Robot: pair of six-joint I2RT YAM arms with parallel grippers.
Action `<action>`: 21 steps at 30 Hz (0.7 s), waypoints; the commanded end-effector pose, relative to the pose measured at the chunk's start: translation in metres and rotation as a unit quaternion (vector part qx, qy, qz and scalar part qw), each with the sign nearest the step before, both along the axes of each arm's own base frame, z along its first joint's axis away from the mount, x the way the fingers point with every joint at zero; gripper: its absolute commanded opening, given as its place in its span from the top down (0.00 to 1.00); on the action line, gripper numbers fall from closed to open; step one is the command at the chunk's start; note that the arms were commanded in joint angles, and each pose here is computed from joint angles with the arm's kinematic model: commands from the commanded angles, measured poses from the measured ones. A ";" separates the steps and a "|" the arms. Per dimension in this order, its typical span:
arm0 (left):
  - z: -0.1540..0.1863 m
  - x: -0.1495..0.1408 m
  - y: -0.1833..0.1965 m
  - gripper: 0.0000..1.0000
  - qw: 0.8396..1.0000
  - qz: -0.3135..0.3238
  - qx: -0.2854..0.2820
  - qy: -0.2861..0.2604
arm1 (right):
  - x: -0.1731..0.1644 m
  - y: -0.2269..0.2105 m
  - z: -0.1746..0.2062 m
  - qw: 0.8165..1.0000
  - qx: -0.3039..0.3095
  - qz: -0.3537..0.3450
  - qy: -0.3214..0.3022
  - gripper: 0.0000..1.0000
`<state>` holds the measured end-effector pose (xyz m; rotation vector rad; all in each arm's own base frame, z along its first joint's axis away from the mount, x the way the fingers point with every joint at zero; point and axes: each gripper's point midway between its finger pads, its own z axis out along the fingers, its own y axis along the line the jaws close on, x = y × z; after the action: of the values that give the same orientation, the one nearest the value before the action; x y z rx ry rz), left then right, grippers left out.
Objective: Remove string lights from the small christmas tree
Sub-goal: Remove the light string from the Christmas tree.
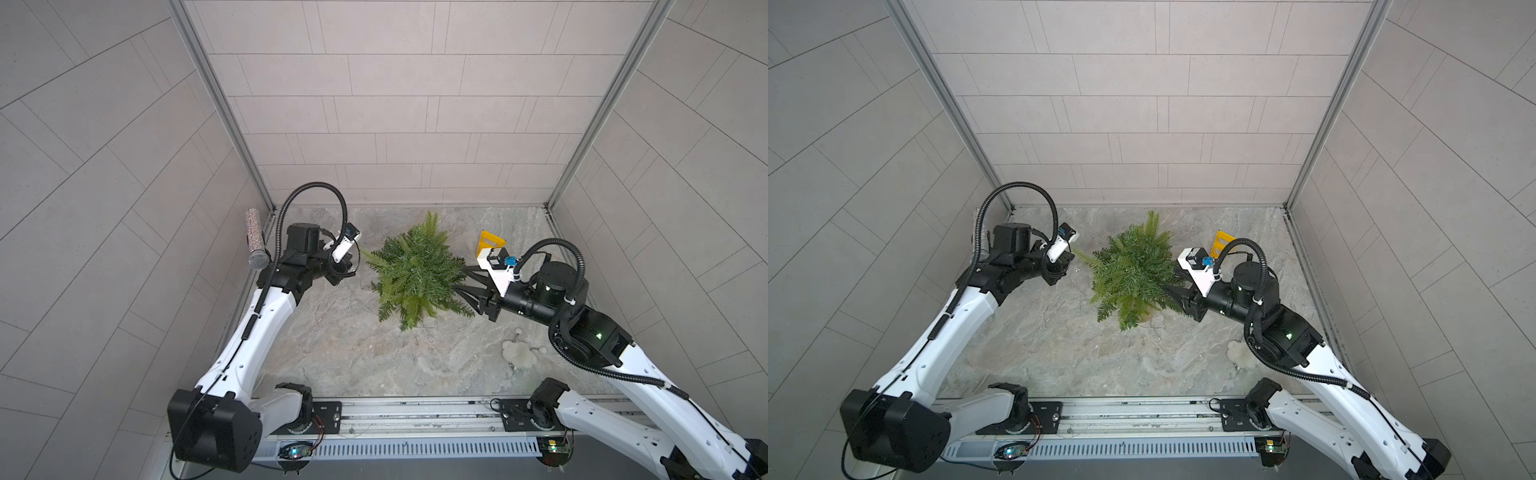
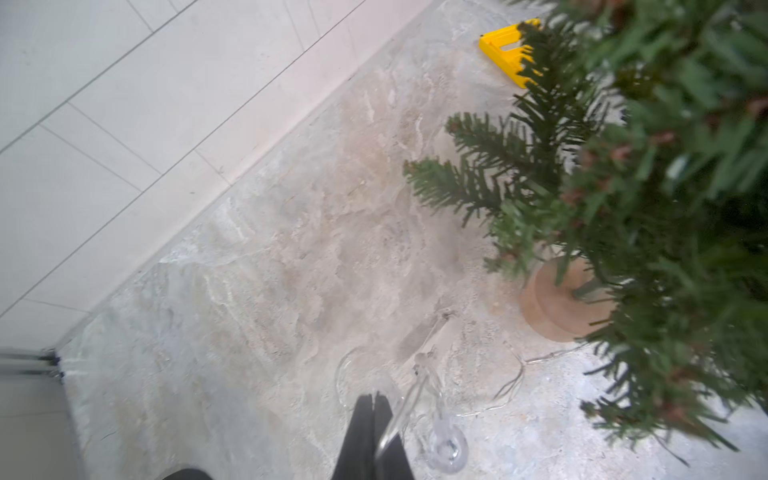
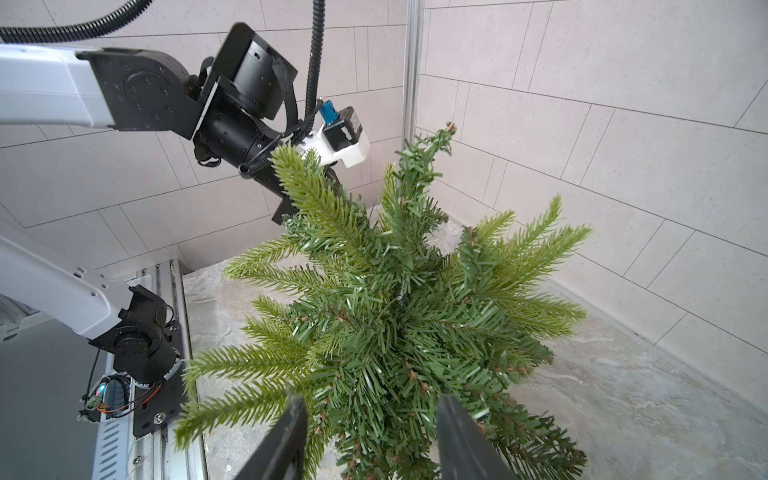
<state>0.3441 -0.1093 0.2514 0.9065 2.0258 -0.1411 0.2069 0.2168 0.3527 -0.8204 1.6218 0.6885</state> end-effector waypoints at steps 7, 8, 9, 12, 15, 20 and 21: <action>0.081 0.038 0.043 1.00 0.992 0.097 0.033 -0.078 | -0.002 -0.002 0.004 1.000 0.001 -0.001 -0.014 0.48; 0.088 0.041 0.047 1.00 0.991 0.103 0.032 -0.085 | -0.002 -0.002 0.004 1.000 0.002 -0.001 -0.014 0.48; 0.095 0.044 0.050 1.00 0.990 0.106 0.030 -0.091 | -0.003 -0.002 0.004 1.000 0.002 0.000 -0.015 0.48; 0.105 0.052 0.049 1.00 0.989 0.105 0.029 -0.098 | -0.003 -0.002 0.004 1.000 0.002 0.000 -0.015 0.48; 0.097 0.066 0.051 1.00 0.990 0.109 0.036 -0.084 | -0.003 -0.002 0.003 1.000 0.001 -0.001 -0.014 0.48; 0.079 0.098 0.055 1.00 0.990 0.119 0.027 -0.076 | -0.004 -0.003 0.004 1.000 0.002 -0.001 -0.016 0.48; 0.077 0.104 0.055 1.00 0.990 0.120 0.023 -0.074 | -0.003 -0.003 0.005 1.000 0.002 -0.003 -0.015 0.48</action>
<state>0.4316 -0.0597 0.3240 0.7145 2.0017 0.1010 0.2062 0.2153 0.3534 -0.8164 1.6183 0.6844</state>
